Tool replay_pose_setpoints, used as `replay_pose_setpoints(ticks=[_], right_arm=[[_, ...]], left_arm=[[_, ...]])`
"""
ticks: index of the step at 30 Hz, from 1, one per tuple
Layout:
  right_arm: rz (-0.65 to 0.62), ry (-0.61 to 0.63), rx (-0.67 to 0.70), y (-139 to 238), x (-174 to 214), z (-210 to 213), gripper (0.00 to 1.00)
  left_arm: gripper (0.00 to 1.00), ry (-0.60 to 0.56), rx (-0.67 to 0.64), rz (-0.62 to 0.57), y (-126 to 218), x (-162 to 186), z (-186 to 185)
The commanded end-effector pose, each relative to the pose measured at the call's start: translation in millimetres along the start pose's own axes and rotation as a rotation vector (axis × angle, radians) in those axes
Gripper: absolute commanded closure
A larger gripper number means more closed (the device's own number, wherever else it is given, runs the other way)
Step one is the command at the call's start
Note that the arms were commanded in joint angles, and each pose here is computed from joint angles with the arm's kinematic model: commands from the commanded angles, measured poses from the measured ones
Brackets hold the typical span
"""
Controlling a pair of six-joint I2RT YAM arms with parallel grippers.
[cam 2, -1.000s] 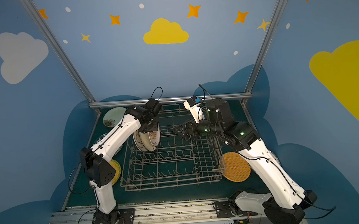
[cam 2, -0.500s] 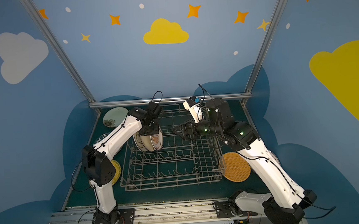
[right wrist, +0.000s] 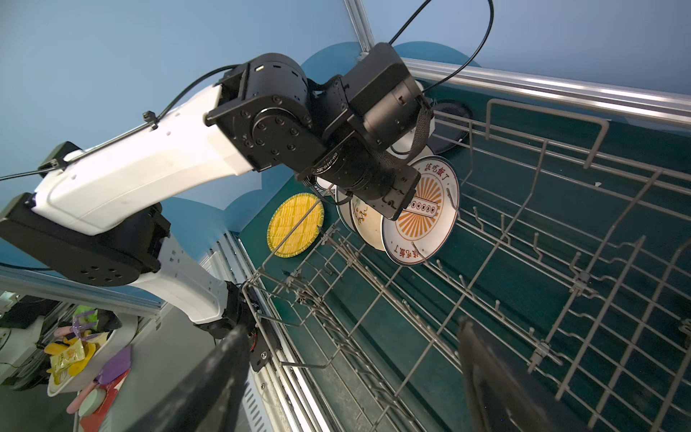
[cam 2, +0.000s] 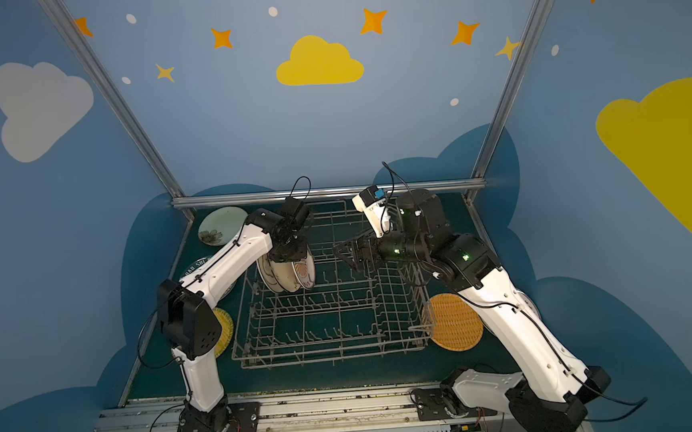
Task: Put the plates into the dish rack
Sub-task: 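Release the sunburst plate and draw the left gripper back toward the robot, then reach the right gripper to the second sunburst plate while the left arm withdraws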
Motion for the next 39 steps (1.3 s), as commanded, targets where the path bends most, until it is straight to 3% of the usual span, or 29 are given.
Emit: replay_pose_setpoints(ticks=[1,13,22,25,30,34,39], right_arm=[[-0.02,0.025,-0.017,0.4,-5.3,3.5,0.15],[-0.021,0.028,-0.017,0.5,-5.4,3.6,0.15],[-0.022,0.033,0.001,1.6,-5.5,1.5,0.14],[-0.016,0.035,0.025,1.2,-3.9,-2.5,0.15],[-0.003,0.034,0.078,-3.3,-1.0,-13.8,0.14],[0.006,0.022,0.113,-9.3,1.3,-25.3,0.15],[-0.022,-0.02,0.206,-9.8,4.3,-47.3,0.15]], left_arm=[[0.78,-0.012,0.019,0.003,9.3,0.4,1.0],[0.66,0.002,-0.006,-0.077,42.6,-14.0,13.3],[0.63,0.032,0.019,-0.207,104.4,-31.7,27.0],[0.63,0.045,0.088,-0.256,132.0,-33.6,28.5],[0.58,0.023,0.369,-0.322,180.1,-19.4,18.0],[0.42,-0.009,0.606,-0.37,204.9,-1.1,8.0],[0.06,-0.083,0.829,-0.427,220.4,17.5,-1.4]])
Point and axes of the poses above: each gripper's point midway between its finger pads, its own y axis back along the fingers, its own z axis along the line the jaws close on, x = y × z, the point moved 3 cm from there along y, back along the fingers, and after that the axes turned 10 degrees about y, right-handed, at the moved point
